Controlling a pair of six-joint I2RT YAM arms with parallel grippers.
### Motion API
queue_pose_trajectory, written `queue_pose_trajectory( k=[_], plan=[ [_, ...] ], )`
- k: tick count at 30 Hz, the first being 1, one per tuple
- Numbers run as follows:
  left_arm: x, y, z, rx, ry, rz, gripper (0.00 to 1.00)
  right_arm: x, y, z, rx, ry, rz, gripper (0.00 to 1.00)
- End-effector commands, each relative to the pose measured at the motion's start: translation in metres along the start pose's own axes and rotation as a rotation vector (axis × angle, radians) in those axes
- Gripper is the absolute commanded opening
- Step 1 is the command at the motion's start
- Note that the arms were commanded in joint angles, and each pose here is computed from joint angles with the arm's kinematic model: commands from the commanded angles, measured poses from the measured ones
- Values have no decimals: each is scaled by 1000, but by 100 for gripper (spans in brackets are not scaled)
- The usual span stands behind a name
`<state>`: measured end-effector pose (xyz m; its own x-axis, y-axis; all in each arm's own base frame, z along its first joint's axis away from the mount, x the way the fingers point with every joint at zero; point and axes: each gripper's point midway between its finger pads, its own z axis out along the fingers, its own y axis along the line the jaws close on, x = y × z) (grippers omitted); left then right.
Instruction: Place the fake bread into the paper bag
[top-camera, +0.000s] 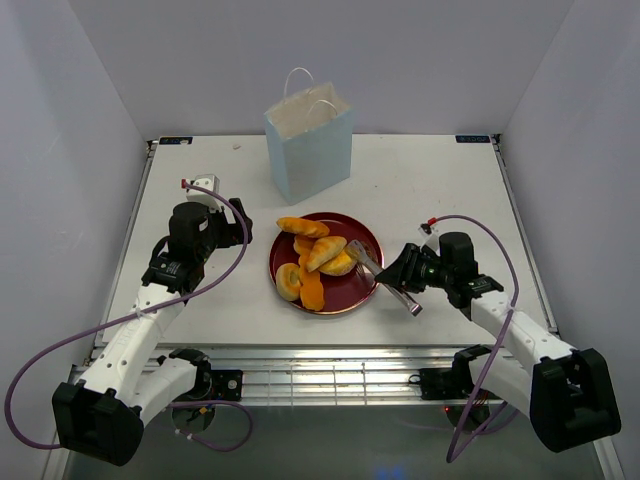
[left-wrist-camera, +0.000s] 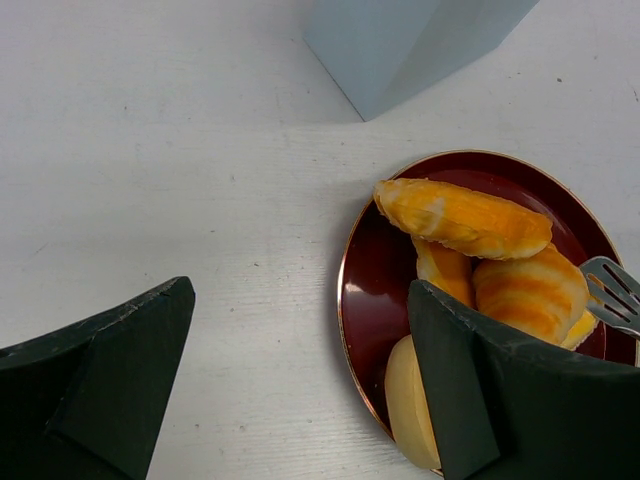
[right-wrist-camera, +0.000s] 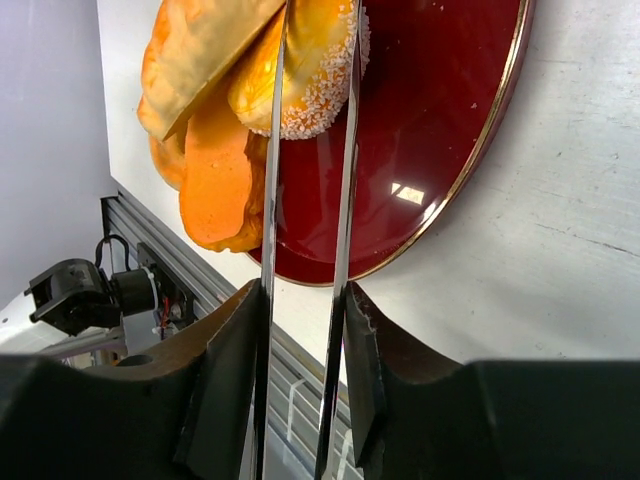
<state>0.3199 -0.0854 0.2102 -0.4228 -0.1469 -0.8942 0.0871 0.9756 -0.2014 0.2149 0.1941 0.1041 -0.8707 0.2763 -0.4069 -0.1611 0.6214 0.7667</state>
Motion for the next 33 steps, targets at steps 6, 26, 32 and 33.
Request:
queue_pose_trajectory(
  k=[6, 26, 32, 33],
  plan=[
    [-17, -7, -8, 28, -46, -2, 98, -24, 30, -25, -14, -75, -132, 31],
    [-16, -6, -7, 23, -44, 0, 98, -66, 101, -98, 14, -208, -332, 32],
    [-17, -7, -7, 29, -44, -2, 98, -89, 131, -111, -18, -260, -376, 32],
    [-17, -7, -7, 28, -46, -2, 98, -96, 144, -117, -37, -280, -396, 33]
  ],
)
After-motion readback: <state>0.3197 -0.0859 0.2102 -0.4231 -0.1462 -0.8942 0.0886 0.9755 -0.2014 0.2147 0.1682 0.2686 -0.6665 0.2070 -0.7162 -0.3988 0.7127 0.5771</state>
